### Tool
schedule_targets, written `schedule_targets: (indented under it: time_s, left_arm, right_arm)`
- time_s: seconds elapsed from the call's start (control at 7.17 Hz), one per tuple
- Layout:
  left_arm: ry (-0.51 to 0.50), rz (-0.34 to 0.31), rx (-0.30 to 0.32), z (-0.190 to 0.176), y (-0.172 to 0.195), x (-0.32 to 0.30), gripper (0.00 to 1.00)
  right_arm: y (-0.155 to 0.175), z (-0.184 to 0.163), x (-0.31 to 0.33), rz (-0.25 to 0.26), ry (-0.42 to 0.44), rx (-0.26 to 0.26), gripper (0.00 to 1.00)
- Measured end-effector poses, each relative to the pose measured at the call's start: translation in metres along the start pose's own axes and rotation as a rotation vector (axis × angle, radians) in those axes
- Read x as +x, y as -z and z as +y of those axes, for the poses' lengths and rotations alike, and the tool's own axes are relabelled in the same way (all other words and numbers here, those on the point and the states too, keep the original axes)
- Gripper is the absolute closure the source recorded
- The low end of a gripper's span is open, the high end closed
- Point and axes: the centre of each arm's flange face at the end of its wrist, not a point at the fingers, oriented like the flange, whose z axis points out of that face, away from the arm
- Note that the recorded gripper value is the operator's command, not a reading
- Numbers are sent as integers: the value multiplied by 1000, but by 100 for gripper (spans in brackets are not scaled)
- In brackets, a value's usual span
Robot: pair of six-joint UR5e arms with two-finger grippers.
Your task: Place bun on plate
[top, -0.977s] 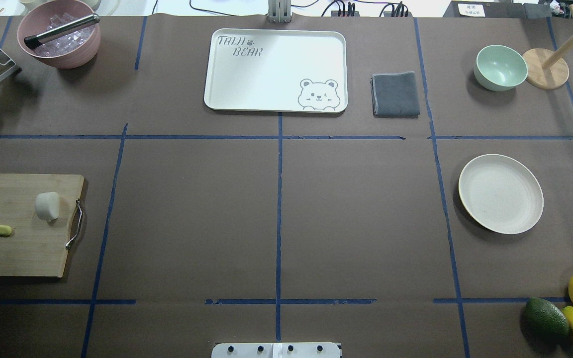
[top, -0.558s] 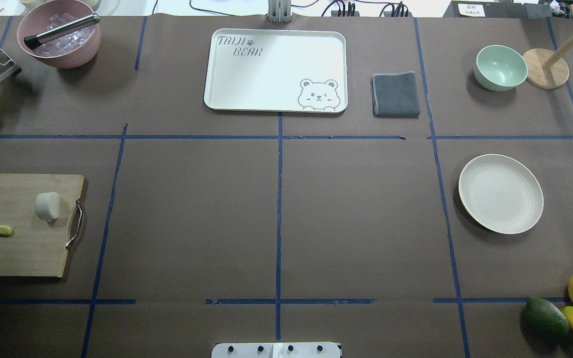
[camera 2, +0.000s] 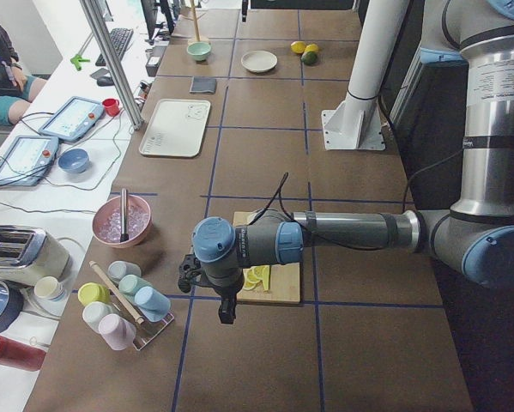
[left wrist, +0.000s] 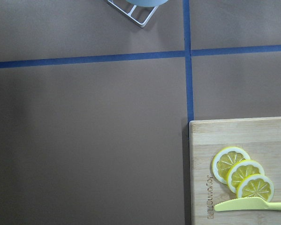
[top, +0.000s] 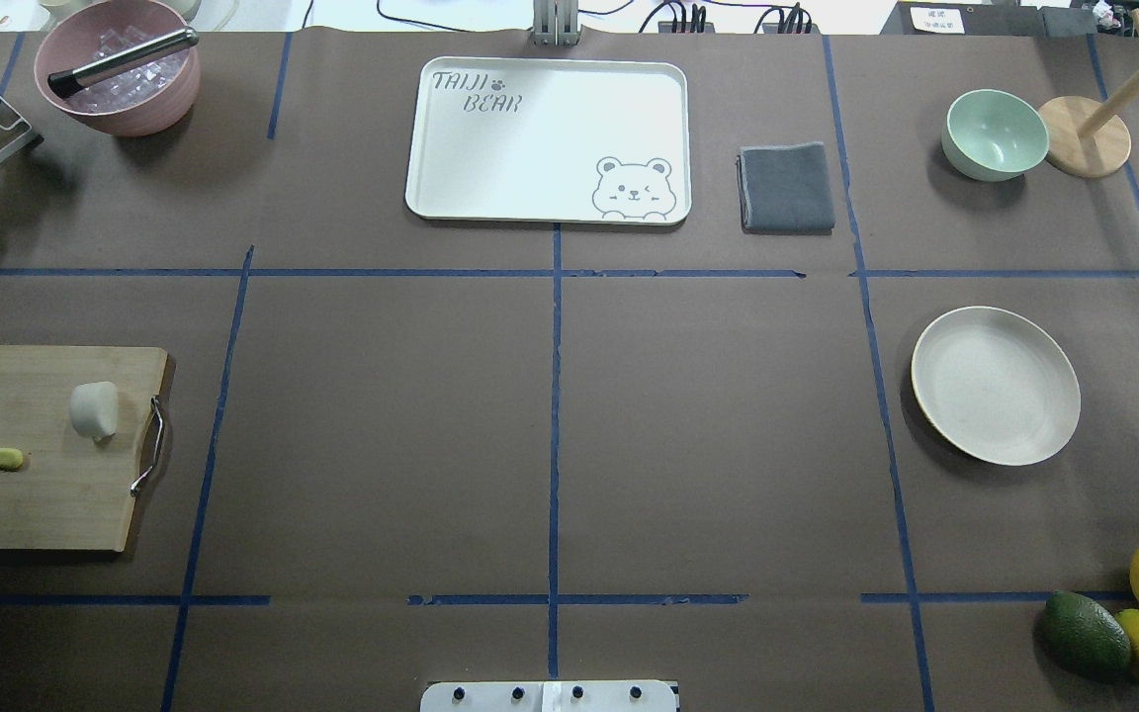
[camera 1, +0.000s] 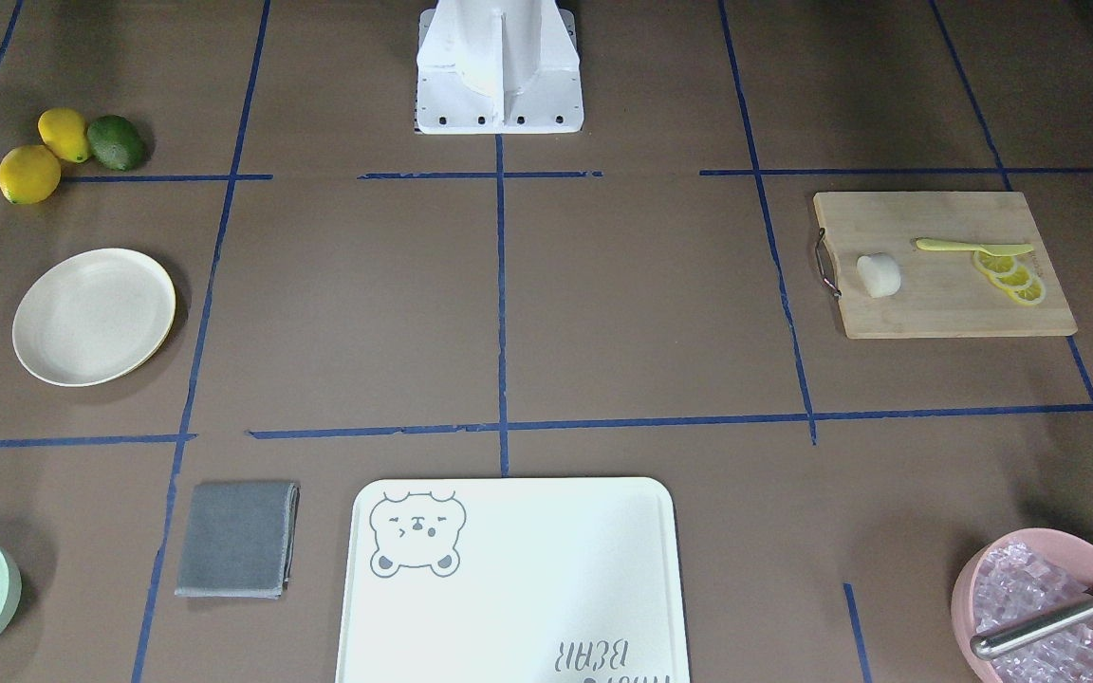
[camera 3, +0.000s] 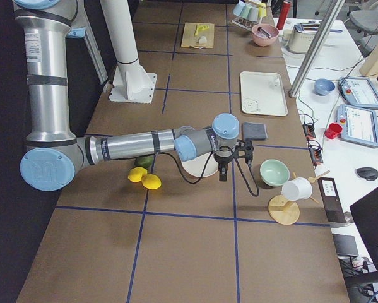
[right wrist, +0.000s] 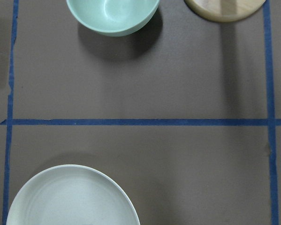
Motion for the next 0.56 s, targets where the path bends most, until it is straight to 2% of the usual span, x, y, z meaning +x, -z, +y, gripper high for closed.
schedule_targets:
  time_s: [0.28, 0.56]
  left_arm:
    - [0, 0, 2, 0, 1, 1, 0]
    - [-2, 0, 3, -1, 1, 1, 0]
  right_arm:
    - [-40, 22, 12, -6, 10, -25, 1]
    - [-71, 32, 4, -19, -22, -12, 1]
